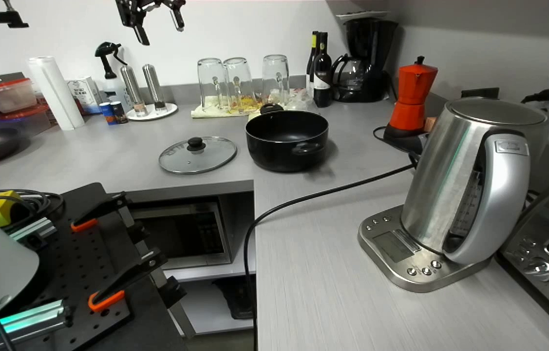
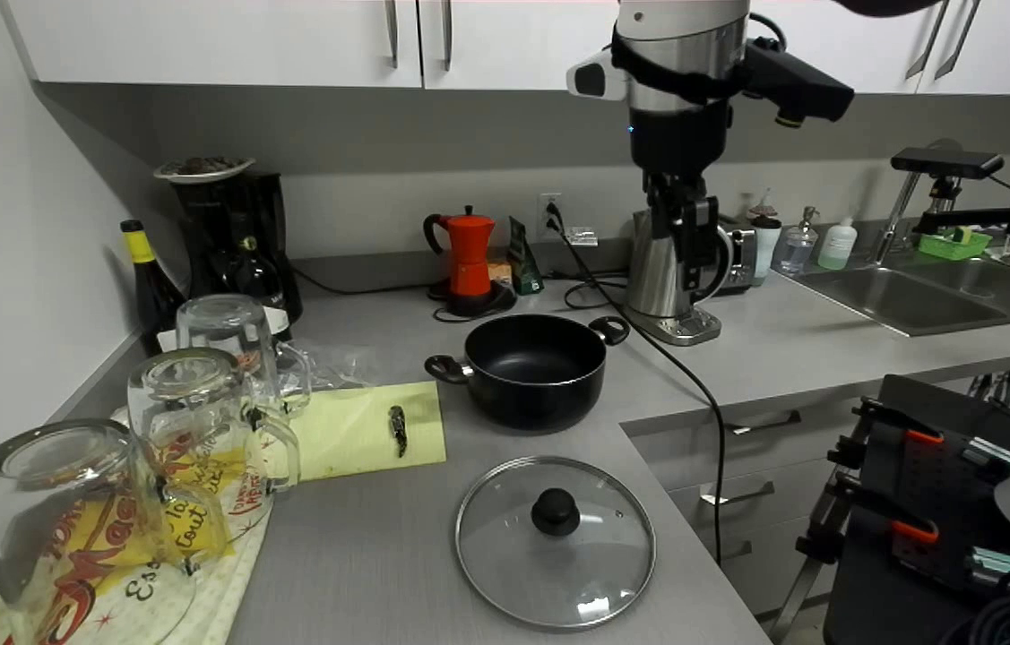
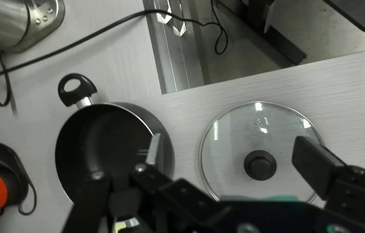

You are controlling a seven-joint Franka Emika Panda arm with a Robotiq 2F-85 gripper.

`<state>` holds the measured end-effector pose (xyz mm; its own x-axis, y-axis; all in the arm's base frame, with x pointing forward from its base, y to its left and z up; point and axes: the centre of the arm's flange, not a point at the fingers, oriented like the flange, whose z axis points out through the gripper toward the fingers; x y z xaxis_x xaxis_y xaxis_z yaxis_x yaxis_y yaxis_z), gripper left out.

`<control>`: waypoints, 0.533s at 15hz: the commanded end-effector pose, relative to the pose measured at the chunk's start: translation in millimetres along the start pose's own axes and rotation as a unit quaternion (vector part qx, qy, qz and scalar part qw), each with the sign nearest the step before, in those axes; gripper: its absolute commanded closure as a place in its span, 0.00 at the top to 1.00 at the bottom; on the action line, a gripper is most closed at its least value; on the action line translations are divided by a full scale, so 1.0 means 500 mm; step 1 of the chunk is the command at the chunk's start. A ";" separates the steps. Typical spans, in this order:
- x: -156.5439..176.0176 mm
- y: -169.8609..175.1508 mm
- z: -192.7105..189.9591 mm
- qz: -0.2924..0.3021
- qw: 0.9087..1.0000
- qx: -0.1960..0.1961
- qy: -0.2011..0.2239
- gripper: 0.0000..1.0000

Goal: Put the lid on the pot

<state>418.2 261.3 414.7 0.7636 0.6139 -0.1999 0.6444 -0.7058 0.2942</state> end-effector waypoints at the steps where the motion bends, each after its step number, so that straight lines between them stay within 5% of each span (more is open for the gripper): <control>1: 0.064 -0.049 0.025 -0.077 0.996 -0.020 0.029 1.00; 8: 0.185 -0.081 0.089 -0.142 0.985 0.039 0.095 1.00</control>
<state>435.6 319.7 361.8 0.5861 0.8023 -0.1133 0.7994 -0.5496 0.2427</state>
